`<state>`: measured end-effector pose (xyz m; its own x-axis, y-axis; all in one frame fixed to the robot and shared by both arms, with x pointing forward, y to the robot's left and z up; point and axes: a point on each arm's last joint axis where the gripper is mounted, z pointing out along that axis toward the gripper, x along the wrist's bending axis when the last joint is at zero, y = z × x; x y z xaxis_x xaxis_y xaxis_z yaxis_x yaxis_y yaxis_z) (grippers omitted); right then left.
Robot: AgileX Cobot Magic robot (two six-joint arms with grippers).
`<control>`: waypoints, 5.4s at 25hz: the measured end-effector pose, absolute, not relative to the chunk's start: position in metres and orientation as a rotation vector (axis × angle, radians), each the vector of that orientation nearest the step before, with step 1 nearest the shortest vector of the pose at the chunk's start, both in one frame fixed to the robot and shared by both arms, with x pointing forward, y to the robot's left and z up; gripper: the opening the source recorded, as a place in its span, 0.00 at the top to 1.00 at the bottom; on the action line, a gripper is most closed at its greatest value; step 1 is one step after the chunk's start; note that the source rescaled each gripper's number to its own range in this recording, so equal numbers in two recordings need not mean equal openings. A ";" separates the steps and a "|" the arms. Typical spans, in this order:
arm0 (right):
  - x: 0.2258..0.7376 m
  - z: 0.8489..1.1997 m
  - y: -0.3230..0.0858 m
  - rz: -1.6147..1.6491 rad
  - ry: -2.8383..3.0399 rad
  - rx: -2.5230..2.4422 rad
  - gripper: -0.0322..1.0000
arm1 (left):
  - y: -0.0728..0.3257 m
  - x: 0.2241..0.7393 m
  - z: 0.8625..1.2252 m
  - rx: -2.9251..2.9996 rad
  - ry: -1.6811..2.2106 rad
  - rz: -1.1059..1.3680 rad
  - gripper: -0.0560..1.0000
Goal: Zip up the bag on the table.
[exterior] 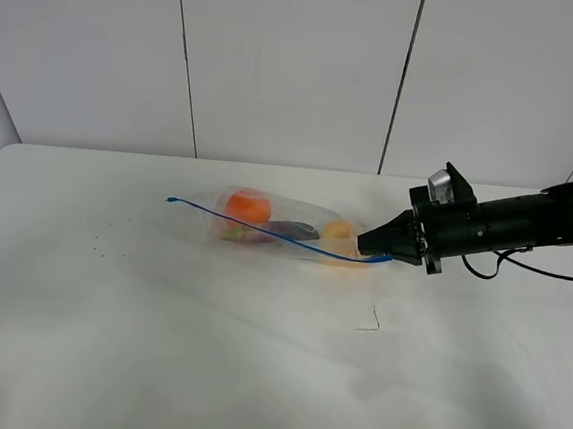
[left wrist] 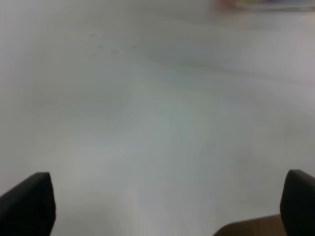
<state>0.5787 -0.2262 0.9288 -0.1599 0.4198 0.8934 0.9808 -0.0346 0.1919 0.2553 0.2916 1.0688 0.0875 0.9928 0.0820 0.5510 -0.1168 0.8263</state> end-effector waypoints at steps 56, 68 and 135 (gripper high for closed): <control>0.577 0.928 -0.226 -1.164 -1.660 -1.465 0.75 | 0.295 0.234 1.052 1.579 1.557 1.016 0.00; 0.579 0.926 -0.227 -1.168 -1.676 -1.498 0.00 | 0.295 0.234 1.052 1.579 1.557 1.016 0.00; 0.258 1.082 -0.294 -1.510 -2.685 -2.405 0.00 | 0.295 0.234 1.052 1.578 1.556 1.018 0.00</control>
